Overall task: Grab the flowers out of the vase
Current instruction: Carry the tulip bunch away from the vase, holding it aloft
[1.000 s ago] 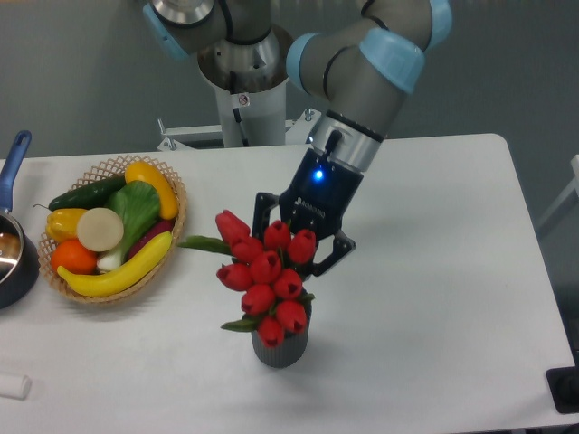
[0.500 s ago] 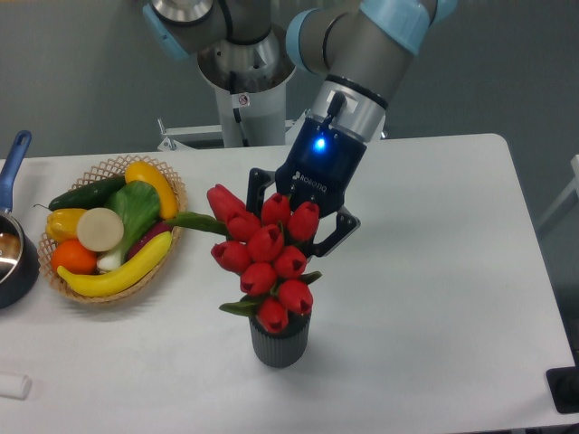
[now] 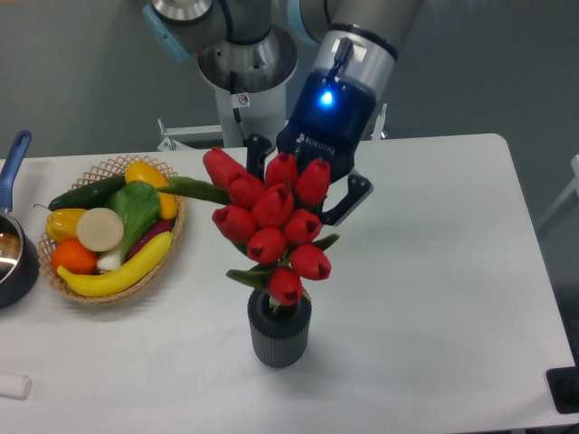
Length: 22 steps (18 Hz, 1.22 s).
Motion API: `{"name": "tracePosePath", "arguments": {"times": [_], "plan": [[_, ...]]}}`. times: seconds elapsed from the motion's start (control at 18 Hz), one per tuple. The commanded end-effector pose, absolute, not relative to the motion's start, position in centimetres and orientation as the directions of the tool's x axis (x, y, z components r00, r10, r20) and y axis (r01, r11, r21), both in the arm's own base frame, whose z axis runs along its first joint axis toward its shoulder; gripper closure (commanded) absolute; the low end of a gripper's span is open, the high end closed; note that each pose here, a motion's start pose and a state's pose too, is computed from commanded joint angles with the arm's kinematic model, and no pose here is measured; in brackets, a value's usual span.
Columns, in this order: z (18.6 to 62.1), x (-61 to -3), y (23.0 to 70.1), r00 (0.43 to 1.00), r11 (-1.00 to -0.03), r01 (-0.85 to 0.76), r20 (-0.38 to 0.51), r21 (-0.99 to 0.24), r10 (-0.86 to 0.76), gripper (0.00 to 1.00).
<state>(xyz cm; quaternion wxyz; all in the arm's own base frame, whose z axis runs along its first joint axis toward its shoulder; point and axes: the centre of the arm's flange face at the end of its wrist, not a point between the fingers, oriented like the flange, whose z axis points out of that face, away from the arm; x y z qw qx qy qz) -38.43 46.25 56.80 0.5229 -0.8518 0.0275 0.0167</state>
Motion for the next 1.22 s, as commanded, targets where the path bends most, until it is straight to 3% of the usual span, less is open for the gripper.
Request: {"name": "tracePosePath", "arguments": {"times": [0.44,0.83,1.22], "plan": [[55.7,-47.0,36.9,0.982,-0.466,0.044,-0.047,-0.884,0.182,0.53],[51.9,-52.7,31.1,0.976,-0.464,0.021,-0.083,-0.885,0.203,0.53],[49.3,-53.5,30.6,0.979,-0.482,0.015,-0.086,-0.876,0.187,0.53]]}}
